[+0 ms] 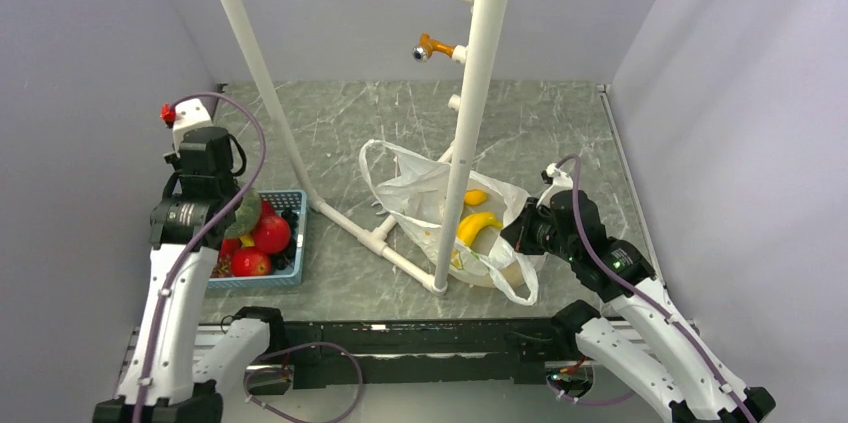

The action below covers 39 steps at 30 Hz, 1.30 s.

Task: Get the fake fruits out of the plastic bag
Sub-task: Place the fake fruit in the bin.

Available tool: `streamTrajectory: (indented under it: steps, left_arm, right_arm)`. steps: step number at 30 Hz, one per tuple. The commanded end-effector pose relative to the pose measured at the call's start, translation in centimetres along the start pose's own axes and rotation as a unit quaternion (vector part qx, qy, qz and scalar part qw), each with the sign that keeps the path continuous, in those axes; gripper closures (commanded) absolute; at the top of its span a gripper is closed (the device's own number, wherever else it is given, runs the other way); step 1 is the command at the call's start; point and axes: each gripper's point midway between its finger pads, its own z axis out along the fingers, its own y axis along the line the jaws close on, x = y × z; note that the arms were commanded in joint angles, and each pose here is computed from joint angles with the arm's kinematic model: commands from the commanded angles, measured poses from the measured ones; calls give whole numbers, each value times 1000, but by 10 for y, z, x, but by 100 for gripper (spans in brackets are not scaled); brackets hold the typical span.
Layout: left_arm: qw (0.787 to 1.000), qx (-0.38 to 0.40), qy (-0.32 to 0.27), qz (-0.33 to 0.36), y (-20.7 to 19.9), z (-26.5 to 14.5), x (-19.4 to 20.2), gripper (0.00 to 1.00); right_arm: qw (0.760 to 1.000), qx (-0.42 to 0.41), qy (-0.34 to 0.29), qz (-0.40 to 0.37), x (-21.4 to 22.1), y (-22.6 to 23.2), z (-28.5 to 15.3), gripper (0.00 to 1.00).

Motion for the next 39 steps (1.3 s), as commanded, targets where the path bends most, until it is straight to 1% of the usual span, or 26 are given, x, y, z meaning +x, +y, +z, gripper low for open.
streamTrajectory:
  steps: [1, 4, 9, 12, 20, 21, 22, 25, 26, 30, 32, 34, 37, 38, 39]
  left_arm:
    - [999, -23, -15, -45, 15, 24, -5, 100]
    - [998, -43, 0, -52, 21, 39, 12, 100]
    - [998, -56, 15, -38, 22, 56, 45, 100]
    - [998, -46, 14, -28, 17, 64, 52, 100]
    - [998, -29, 43, -25, 10, 68, 65, 100]
    - [998, -32, 47, -24, 11, 68, 67, 96]
    - [998, -35, 49, -23, 12, 69, 68, 91]
    - [997, -42, 55, -18, 14, 70, 72, 59]
    - [997, -45, 57, -17, 15, 69, 73, 54]
    - [996, -68, 52, -25, 24, 66, 71, 45]
    - [996, -72, 42, -34, 27, 62, 69, 36]
    - [996, -74, 33, -39, 29, 60, 67, 23]
    - [996, -75, 22, -46, 32, 56, 63, 8]
    - [996, -75, 18, -50, 32, 55, 62, 3]
    - [996, -75, 15, -52, 33, 53, 60, 1]
  right_arm:
    - [1000, 10, -3, -8, -7, 0, -2, 100]
    - [1000, 11, -1, -7, -8, 1, 0, 100]
    - [1000, 16, 11, 3, -3, -1, 6, 100]
    - [999, 18, 27, 6, 3, -2, 13, 100]
    - [999, 20, 41, 8, 6, -2, 23, 100]
    - [999, 21, 42, 7, 6, -2, 24, 100]
    - [999, 24, 43, 7, 7, -3, 24, 100]
    - [999, 25, 47, 5, 7, -3, 25, 100]
    - [999, 25, 48, 5, 6, -3, 25, 100]
    - [999, 29, 42, 0, 3, -3, 24, 100]
    - [999, 29, 39, -1, 1, -3, 23, 100]
    - [999, 29, 37, -1, 1, -4, 21, 100]
    - [999, 27, 35, -5, 1, -4, 20, 100]
    - [999, 29, 34, -6, 1, -4, 20, 100]
    - [999, 29, 34, -7, 1, -5, 20, 100]
